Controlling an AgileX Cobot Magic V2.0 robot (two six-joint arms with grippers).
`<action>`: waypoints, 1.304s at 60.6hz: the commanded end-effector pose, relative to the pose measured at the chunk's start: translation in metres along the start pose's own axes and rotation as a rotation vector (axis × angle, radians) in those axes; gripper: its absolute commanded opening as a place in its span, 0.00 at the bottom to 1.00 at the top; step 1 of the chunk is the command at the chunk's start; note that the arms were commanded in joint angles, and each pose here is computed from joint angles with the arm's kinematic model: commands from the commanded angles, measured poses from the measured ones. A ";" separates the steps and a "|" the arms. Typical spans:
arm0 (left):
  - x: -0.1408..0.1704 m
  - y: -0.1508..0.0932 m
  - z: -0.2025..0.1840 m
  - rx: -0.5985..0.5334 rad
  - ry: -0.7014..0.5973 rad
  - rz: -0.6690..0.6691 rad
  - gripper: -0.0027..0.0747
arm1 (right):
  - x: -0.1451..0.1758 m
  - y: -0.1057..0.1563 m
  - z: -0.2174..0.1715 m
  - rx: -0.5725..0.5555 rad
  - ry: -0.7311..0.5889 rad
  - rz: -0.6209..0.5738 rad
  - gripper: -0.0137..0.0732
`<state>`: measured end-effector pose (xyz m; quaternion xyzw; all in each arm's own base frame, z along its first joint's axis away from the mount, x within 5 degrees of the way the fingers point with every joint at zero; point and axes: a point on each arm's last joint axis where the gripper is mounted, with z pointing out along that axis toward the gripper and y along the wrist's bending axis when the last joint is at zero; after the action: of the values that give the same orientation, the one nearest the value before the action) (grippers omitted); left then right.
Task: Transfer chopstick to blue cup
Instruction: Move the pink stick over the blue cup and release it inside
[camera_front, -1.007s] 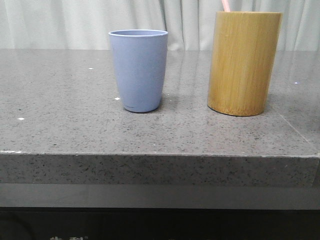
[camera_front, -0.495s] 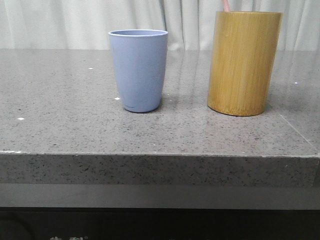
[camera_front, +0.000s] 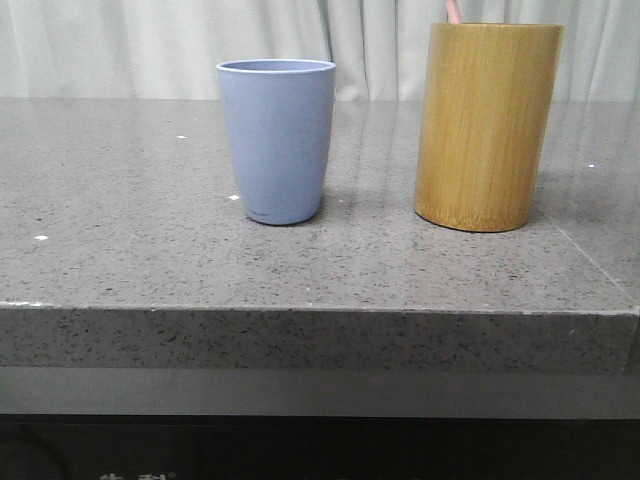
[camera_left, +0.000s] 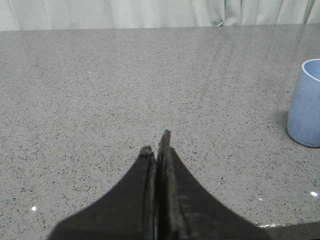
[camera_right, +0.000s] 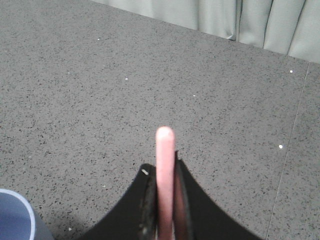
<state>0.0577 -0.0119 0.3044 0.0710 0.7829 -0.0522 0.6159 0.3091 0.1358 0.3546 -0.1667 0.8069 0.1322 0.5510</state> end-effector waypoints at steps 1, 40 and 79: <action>-0.015 0.001 -0.002 -0.005 -0.102 -0.021 0.01 | -0.034 0.000 -0.027 0.011 -0.185 -0.016 0.10; -0.015 0.001 -0.002 -0.005 -0.102 -0.021 0.01 | -0.110 0.040 -0.131 -0.120 -0.672 -0.021 0.14; -0.015 0.001 -0.002 -0.005 -0.102 -0.021 0.01 | -0.056 0.103 -0.010 -0.251 -0.420 -0.058 0.28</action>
<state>0.0578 -0.0120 0.3039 0.0707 0.7834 -0.0528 0.6153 0.2832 0.2398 0.3833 -0.2421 0.6931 0.2376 0.6360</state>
